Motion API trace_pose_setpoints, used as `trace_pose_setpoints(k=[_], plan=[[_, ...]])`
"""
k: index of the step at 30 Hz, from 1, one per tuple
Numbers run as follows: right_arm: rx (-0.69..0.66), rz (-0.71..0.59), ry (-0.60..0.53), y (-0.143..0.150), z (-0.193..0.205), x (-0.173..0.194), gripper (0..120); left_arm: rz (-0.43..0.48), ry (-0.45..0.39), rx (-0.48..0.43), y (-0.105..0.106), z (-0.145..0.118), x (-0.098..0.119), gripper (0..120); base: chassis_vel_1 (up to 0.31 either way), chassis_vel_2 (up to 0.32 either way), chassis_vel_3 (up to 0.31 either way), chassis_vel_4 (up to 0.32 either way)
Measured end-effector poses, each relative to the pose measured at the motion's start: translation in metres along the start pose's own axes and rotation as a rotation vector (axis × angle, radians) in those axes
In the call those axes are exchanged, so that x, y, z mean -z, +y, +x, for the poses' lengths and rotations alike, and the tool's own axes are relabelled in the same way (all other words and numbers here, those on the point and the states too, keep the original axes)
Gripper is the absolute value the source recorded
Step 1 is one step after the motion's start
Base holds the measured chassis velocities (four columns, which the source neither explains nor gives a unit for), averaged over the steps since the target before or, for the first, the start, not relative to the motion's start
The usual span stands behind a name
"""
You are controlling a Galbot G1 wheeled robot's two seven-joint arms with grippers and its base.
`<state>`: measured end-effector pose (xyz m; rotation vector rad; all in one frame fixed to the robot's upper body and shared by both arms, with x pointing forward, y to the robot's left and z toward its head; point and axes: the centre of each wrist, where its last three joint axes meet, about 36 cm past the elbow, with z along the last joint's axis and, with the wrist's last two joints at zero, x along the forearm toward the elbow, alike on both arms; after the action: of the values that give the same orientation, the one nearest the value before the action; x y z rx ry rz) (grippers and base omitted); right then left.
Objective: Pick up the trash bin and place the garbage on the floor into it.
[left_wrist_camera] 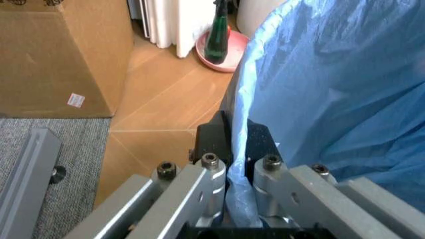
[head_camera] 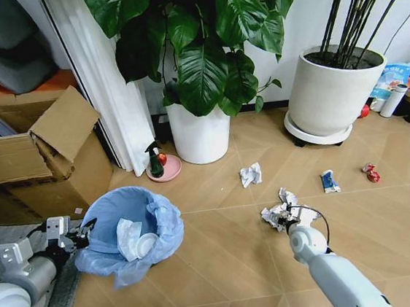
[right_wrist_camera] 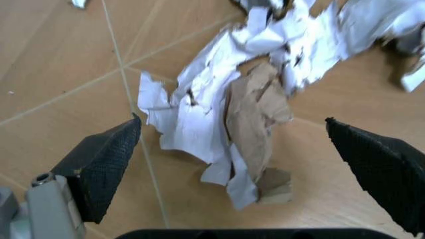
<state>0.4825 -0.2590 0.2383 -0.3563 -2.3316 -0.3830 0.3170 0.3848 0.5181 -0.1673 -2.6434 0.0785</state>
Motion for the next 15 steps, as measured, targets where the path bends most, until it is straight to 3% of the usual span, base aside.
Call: trace_pose_setpoints(k=[13, 15], plan=[[-0.047, 0.032, 0.009, 0.005, -0.031, -0.001, 100, 0.001, 0.0, 0.007, 0.0, 0.002, 0.0, 0, 0.0, 0.0, 0.0, 0.0], [-0.043, 0.033, 0.015, 0.007, -0.035, -0.001, 94, 0.001, 0.0, 0.008, 0.0, 0.002, 0.0, 0, 0.0, 0.0, 0.0, 0.0]])
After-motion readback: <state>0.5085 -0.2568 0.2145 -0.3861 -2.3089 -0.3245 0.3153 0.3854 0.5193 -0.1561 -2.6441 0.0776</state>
